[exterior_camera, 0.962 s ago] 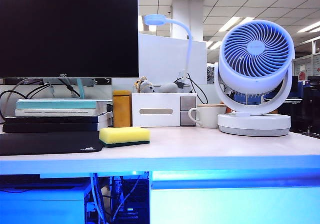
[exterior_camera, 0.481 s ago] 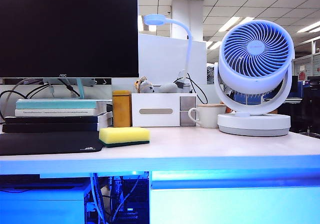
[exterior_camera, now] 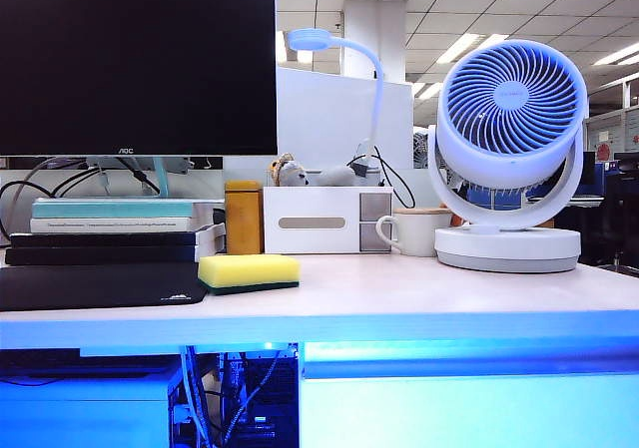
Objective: Open the drawer, place the cleaning sponge inside, then close the drawer.
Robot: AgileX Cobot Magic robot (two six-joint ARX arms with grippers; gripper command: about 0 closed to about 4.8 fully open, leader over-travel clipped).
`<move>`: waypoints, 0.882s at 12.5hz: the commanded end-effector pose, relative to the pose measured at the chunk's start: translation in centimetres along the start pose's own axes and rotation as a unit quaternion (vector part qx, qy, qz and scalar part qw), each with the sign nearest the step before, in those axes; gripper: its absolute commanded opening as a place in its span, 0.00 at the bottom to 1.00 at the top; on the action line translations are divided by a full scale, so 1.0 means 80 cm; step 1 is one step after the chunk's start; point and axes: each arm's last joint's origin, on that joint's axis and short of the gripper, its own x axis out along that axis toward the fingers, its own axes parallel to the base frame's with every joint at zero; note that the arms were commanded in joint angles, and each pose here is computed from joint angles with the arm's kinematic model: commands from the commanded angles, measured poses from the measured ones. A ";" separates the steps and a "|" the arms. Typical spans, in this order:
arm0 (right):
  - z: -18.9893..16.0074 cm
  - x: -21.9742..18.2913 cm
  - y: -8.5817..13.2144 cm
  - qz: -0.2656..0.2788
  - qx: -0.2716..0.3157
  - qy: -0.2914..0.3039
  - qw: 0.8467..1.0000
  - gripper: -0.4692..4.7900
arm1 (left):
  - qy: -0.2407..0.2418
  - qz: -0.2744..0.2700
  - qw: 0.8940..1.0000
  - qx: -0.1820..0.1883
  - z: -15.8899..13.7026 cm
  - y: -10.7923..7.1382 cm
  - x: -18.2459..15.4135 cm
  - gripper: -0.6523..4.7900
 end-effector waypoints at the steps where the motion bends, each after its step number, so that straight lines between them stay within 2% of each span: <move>1: -0.004 -0.013 -0.003 -0.022 -0.005 -0.033 0.999 1.00 | -0.003 -0.002 1.000 0.001 0.002 -0.001 -0.002 0.11; 4: 0.001 -0.017 -0.006 -0.036 -0.007 -0.059 0.998 1.00 | -0.003 -0.002 1.000 0.001 0.002 -0.001 -0.002 0.11; 9: 0.015 -0.007 -0.018 -0.001 -0.020 -0.012 1.000 1.00 | -0.002 -0.002 1.000 0.001 0.002 0.000 -0.001 0.11; 11: 0.016 -0.006 -0.024 -0.004 -0.015 -0.014 1.000 1.00 | -0.002 -0.002 1.000 0.001 0.001 0.000 -0.001 0.11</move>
